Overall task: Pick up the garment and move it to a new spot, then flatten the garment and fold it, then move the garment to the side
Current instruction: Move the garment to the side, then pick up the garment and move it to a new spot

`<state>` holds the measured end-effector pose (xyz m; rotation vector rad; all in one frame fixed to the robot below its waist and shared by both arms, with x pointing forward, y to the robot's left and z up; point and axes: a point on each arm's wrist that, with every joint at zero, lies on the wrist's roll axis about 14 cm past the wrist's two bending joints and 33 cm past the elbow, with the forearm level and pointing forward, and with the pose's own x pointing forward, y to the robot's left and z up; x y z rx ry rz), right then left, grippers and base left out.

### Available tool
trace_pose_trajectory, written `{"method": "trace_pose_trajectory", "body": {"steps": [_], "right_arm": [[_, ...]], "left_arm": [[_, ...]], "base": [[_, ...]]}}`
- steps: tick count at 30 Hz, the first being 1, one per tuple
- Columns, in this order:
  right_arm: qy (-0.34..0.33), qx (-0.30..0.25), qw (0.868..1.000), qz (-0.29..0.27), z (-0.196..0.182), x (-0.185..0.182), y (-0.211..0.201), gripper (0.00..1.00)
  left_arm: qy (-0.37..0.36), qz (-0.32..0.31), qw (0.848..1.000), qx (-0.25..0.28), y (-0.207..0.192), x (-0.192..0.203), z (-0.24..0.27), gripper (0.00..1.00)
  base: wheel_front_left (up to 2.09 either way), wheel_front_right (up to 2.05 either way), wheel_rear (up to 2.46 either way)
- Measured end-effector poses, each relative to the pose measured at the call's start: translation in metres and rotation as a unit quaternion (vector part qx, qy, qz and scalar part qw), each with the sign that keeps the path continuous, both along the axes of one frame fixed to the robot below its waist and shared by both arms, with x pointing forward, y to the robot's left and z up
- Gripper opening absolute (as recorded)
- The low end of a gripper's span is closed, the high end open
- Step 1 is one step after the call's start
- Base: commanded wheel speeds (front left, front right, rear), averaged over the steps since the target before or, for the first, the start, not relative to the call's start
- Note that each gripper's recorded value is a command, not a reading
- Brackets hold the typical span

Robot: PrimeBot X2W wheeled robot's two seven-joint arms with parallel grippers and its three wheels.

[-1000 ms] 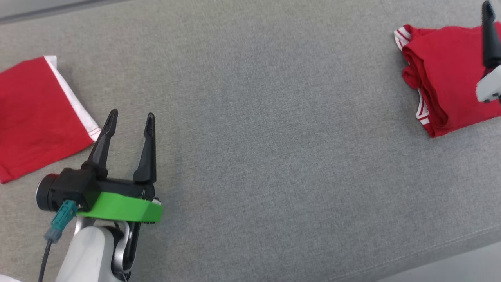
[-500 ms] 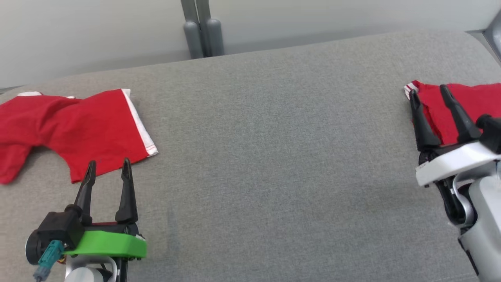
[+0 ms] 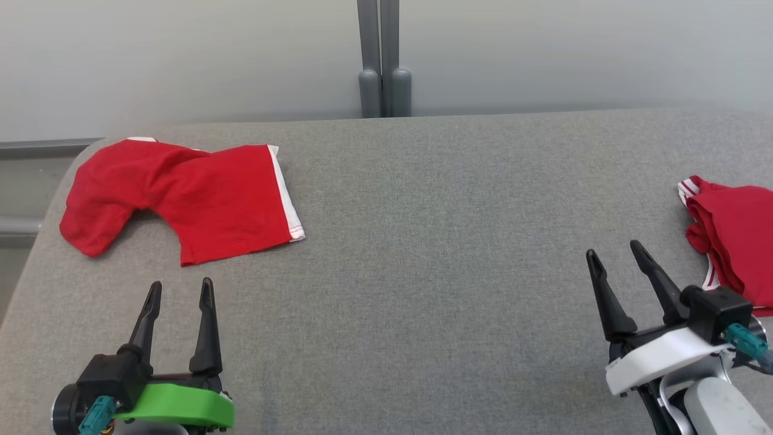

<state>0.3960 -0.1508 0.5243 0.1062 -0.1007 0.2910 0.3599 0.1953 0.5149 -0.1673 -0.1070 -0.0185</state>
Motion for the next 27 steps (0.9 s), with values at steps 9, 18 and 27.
{"method": "trace_pose_trajectory", "body": {"steps": [9, 18, 27], "right_arm": [[-0.011, 0.007, 1.000, -0.023, 0.004, -0.015, 0.001, 1.00], [-0.015, -0.002, 0.999, -0.033, 0.004, -0.018, -0.004, 1.00], [-0.009, 0.003, 1.000, -0.017, 0.000, -0.014, 0.009, 1.00]], "left_arm": [[-0.003, 0.014, 1.000, 0.010, 0.006, -0.012, 0.001, 1.00], [0.002, 0.006, 1.000, 0.011, -0.001, -0.009, -0.003, 1.00], [0.008, 0.017, 1.000, 0.011, 0.007, -0.011, -0.007, 1.00]], "base": [[0.00, 0.00, 0.00], [0.00, 0.00, 0.00], [0.00, 0.00, 0.00]]}}
